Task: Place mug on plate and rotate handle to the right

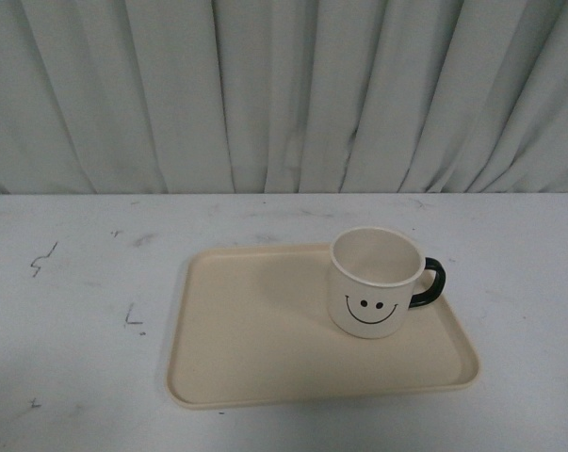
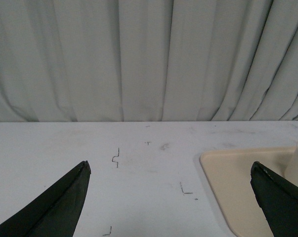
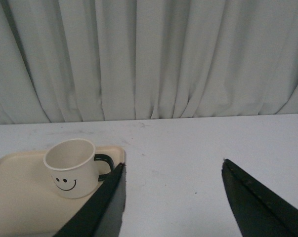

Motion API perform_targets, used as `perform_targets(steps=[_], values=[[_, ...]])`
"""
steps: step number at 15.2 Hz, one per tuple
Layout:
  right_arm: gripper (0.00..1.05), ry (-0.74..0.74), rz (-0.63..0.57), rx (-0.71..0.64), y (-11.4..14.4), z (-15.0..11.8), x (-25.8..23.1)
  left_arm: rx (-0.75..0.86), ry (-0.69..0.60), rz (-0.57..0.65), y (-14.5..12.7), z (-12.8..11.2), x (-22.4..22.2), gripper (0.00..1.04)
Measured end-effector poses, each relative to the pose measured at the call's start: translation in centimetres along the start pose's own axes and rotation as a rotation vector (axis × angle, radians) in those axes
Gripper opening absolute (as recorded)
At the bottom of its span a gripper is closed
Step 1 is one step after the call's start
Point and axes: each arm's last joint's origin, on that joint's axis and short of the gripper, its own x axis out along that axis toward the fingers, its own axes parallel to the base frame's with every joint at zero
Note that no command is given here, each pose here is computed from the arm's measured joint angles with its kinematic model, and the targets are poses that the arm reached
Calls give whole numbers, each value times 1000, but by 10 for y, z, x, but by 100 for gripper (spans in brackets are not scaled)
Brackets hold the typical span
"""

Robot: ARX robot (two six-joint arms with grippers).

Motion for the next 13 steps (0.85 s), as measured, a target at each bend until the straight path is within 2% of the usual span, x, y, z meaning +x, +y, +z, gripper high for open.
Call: perform_targets(steps=[3,4,5,13], values=[[92,0,0,0,0,0,0,0,0,0,0,0,0,98],[100,0,0,1,0,0,0,0,0,0,0,0,0,98],[97,0,0,0,0,0,0,0,0,0,0,0,0,98],[98,0,0,0,0,0,0,0,0,0,0,0,0,98]])
